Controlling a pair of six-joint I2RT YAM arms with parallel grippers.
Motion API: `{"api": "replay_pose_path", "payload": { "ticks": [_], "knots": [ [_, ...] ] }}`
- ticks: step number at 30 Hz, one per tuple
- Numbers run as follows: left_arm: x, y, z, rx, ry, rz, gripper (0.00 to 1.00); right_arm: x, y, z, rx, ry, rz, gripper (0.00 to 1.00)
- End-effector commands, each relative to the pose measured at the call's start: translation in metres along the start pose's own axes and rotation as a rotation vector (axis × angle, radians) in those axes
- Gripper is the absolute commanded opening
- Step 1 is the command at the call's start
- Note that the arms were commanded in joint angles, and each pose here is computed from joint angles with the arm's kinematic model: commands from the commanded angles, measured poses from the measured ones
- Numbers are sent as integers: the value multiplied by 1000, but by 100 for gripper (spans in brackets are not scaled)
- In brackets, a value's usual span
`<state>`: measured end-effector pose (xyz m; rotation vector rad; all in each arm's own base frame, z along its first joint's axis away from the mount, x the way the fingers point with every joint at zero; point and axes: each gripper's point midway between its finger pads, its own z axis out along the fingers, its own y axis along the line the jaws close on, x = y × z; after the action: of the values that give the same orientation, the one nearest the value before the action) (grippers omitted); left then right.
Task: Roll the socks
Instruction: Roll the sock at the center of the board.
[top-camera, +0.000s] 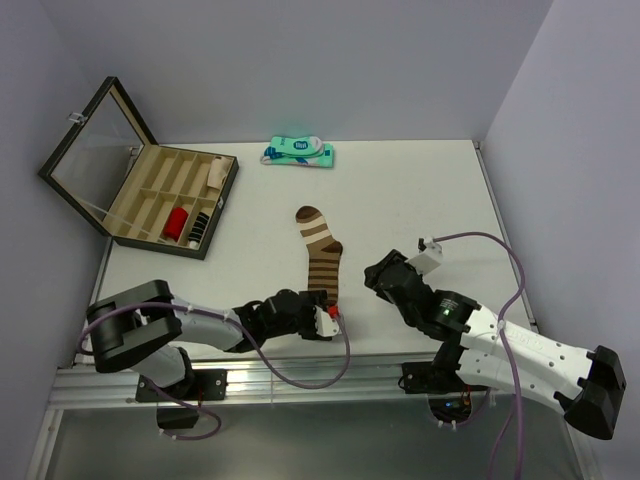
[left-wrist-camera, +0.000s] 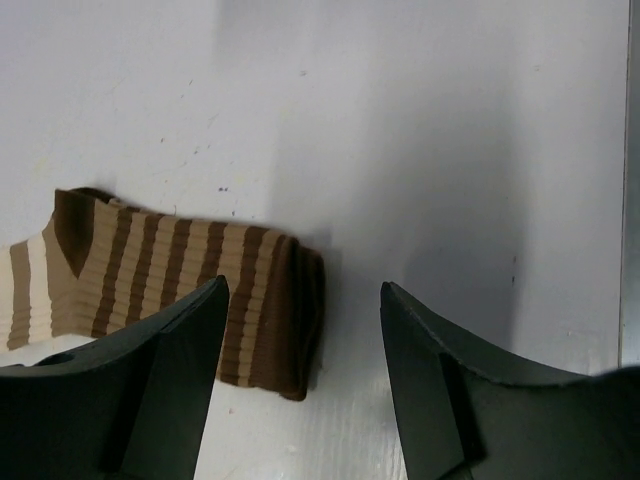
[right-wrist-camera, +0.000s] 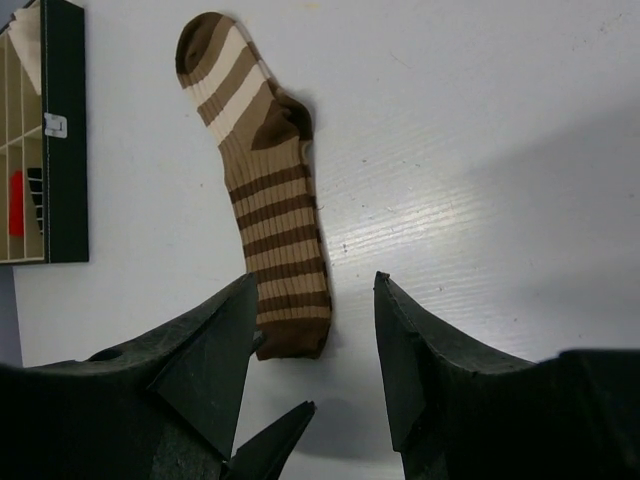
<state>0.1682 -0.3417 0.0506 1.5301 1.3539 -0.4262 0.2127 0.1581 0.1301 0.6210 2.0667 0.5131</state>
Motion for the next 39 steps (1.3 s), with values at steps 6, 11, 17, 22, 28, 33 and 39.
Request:
{"api": "replay_pose_path", "payload": {
  "ticks": [6,11,17,22,28,33,39],
  "knots": [
    [-10,6,16,-76,-63,51,65,-9,1,4,7,-48,0,57],
    [-3,5,22,-85,-44,45,62,-9,-2,4,11,-54,-6,56],
    [3,2,29,-47,-12,10,39,-9,-6,3,12,-55,-15,55],
    [17,6,27,-14,32,-32,26,-8,-11,2,11,-55,-13,54],
    [19,-6,24,123,101,-118,6,-5,-13,3,9,-49,-31,53],
    [6,-11,17,371,164,-346,0,-2,-10,4,-29,-42,-52,50],
    [22,18,15,520,255,-548,0,3,-8,2,-89,-28,-65,47]
  ]
}}
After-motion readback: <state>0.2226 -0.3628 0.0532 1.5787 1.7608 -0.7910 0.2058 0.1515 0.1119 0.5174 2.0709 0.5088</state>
